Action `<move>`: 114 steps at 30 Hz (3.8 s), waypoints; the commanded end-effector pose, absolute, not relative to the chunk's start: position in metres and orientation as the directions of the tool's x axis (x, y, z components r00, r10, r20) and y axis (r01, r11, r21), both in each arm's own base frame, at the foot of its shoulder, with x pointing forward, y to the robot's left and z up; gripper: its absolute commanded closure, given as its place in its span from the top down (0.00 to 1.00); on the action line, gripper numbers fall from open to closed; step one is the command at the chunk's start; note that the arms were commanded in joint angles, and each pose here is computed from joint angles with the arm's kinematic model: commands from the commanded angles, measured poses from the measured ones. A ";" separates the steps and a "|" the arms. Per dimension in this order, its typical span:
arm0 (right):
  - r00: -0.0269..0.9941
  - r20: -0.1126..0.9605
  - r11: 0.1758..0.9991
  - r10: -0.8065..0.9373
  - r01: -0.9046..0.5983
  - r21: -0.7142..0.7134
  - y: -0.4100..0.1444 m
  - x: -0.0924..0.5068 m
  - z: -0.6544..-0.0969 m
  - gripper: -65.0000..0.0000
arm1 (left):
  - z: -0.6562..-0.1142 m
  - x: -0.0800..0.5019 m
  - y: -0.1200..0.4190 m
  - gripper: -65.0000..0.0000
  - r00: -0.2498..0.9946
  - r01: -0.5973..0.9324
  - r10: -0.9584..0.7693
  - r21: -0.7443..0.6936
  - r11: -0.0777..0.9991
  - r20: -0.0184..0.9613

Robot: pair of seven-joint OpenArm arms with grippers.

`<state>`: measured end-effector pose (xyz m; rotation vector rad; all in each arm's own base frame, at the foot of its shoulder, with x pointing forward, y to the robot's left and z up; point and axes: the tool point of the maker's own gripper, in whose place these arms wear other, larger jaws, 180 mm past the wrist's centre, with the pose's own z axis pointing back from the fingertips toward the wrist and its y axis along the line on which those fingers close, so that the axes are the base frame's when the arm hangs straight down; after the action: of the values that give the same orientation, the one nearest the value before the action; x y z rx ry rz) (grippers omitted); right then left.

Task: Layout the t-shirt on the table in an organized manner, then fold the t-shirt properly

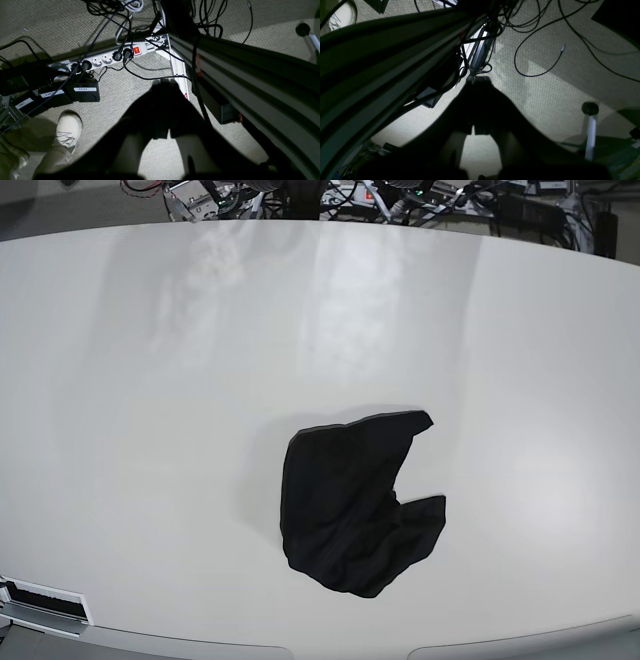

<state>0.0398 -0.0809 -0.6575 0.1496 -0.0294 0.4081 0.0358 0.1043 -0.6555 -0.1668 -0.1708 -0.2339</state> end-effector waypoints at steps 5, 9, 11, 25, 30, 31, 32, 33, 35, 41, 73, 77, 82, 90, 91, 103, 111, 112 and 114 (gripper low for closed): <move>0.917 0.108 0.905 0.383 -0.396 0.156 -0.073 0.057 -0.654 0.00 | -0.654 0.041 0.101 0.00 0.954 0.247 -0.214 -0.152 0.957 0.208; 0.916 0.110 0.899 0.387 -0.401 0.176 -0.069 0.056 -0.653 0.00 | -0.654 0.042 0.101 0.00 0.954 0.247 -0.214 -0.151 0.957 0.209; 0.916 0.111 0.899 0.387 -0.401 0.176 -0.069 0.056 -0.653 0.00 | -0.654 0.042 0.101 0.00 0.954 0.247 -0.214 -0.152 0.957 0.209; 0.915 0.116 0.898 0.387 -0.402 0.178 -0.068 0.058 -0.653 0.00 | -0.655 0.037 0.102 0.00 0.959 0.251 -0.224 -0.152 0.956 0.175; 0.889 0.032 0.846 0.457 -0.445 0.292 -0.054 0.045 -0.645 0.00 | -0.652 0.033 0.097 0.00 0.961 0.276 -0.269 -0.169 0.946 0.060; 0.881 0.002 0.836 0.474 -0.450 0.312 -0.053 0.038 -0.643 0.00 | -0.651 0.031 0.097 0.00 0.960 0.280 -0.277 -0.173 0.944 0.040; 0.873 -0.030 0.833 0.487 -0.453 0.317 -0.054 0.031 -0.642 0.00 | -0.649 0.025 0.095 0.00 0.958 0.284 -0.285 -0.184 0.941 0.020; 0.869 -0.055 0.836 0.491 -0.453 0.311 -0.057 0.024 -0.641 0.00 | -0.648 0.019 0.095 0.00 0.956 0.289 -0.294 -0.198 0.937 0.006; 0.868 -0.092 0.848 0.487 -0.445 0.288 -0.063 0.010 -0.641 0.00 | -0.647 0.002 0.097 0.00 0.952 0.295 -0.306 -0.226 0.928 -0.014; 0.855 -0.136 0.840 0.500 -0.441 0.315 -0.060 -0.038 -0.633 0.00 | -0.641 -0.056 0.118 0.00 0.946 0.287 -0.313 -0.232 0.929 -0.084; 0.742 0.386 0.821 0.548 -0.565 -0.078 -0.095 0.006 -0.352 0.00 | -0.365 0.044 0.132 0.00 0.769 0.517 -0.351 -0.196 0.833 0.535; 0.673 0.490 0.811 0.554 -0.568 -0.138 -0.090 0.037 -0.345 0.00 | -0.329 0.092 0.127 0.00 0.658 0.539 -0.333 -0.112 0.835 0.675; 0.547 0.639 0.812 0.541 -0.537 -0.228 -0.084 0.100 -0.328 0.00 | -0.310 0.141 0.120 0.00 0.560 0.504 -0.272 -0.061 0.861 0.782; 0.337 0.814 0.802 0.473 -0.546 -0.240 -0.058 0.159 -0.290 0.00 | -0.315 0.182 0.129 0.00 0.505 0.495 -0.261 -0.028 0.868 0.823; 0.310 0.833 0.803 0.458 -0.547 -0.237 -0.055 0.164 -0.284 0.00 | -0.319 0.188 0.132 0.00 0.511 0.485 -0.249 -0.037 0.874 0.823; 0.232 0.895 0.788 0.382 -0.587 -0.184 -0.041 0.239 -0.309 0.00 | -0.410 0.232 0.153 0.00 0.614 0.475 -0.271 -0.073 0.877 0.741; 0.198 0.875 0.684 0.441 -0.706 -0.185 0.005 0.309 -0.350 0.07 | -0.396 0.266 0.153 0.00 0.547 0.501 -0.315 -0.003 0.865 0.776; 0.202 0.871 0.678 0.447 -0.712 -0.182 0.011 0.319 -0.355 0.16 | -0.395 0.268 0.153 0.00 0.543 0.501 -0.315 0.000 0.865 0.778; 0.213 0.861 0.670 0.462 -0.720 -0.181 0.022 0.338 -0.364 0.36 | -0.394 0.269 0.153 0.00 0.540 0.501 -0.315 0.001 0.865 0.780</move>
<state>0.3278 0.0193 -0.3827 0.2765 -1.0113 0.8433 0.2614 0.1522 -0.4049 -0.2318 -0.8346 -0.4824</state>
